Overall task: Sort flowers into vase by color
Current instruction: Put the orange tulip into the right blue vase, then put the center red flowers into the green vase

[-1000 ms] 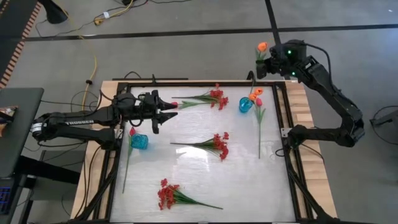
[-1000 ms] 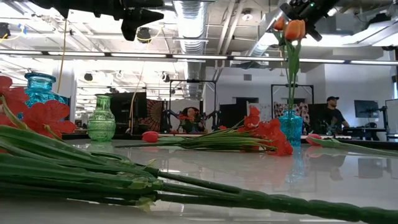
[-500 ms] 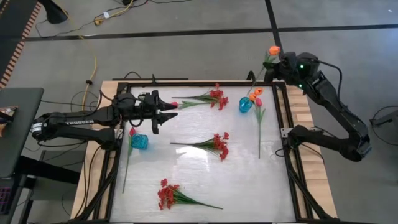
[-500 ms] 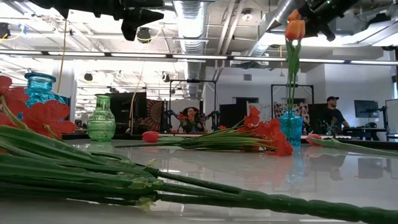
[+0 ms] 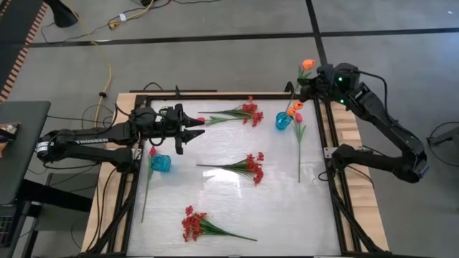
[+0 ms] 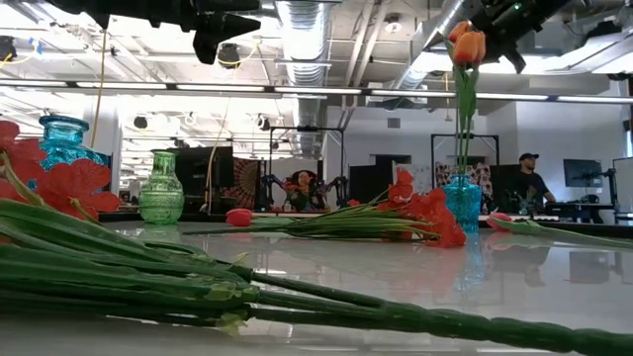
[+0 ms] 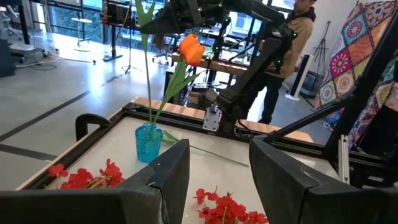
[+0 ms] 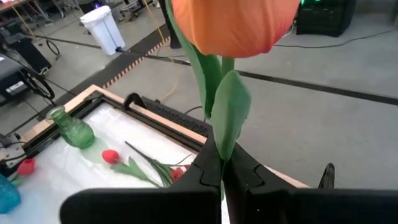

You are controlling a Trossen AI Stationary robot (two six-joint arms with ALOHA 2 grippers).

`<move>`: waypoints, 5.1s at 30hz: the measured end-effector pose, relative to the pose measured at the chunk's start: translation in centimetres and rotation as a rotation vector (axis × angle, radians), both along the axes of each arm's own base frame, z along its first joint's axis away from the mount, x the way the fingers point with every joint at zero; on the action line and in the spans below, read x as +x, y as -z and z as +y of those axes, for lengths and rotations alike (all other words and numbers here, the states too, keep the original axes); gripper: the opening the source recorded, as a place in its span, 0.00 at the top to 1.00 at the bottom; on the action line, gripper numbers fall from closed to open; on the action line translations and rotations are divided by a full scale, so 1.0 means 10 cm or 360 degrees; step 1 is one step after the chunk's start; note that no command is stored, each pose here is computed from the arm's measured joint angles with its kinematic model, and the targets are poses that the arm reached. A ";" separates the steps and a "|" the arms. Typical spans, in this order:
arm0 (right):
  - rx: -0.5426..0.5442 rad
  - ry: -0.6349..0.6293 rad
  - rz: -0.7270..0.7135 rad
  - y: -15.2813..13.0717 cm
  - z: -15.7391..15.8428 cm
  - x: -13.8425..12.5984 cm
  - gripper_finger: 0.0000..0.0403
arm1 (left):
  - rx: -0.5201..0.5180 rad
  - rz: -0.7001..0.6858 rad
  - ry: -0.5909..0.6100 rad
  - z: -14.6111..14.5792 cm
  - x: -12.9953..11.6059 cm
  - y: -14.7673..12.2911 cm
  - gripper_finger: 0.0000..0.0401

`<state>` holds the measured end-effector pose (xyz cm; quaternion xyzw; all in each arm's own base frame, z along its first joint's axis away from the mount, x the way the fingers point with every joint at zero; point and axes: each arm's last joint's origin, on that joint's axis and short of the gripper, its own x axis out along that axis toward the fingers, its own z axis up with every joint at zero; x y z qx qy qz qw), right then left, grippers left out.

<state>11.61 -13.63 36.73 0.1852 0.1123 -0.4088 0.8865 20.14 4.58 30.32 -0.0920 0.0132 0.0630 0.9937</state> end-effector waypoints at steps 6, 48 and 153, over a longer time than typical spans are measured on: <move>-0.0008 0.0008 0.0008 0.00 0.00 0.00 0.94 | 0.0000 0.0002 0.0001 0.00 0.00 0.00 0.61; 0.0029 -0.0094 0.0194 0.37 0.03 0.16 0.91 | -0.0007 0.0012 0.0012 0.00 0.00 0.01 0.61; 0.0653 -0.1458 0.0487 -0.31 2.06 0.44 0.67 | 0.0244 0.1167 0.0411 -0.29 1.11 1.08 0.61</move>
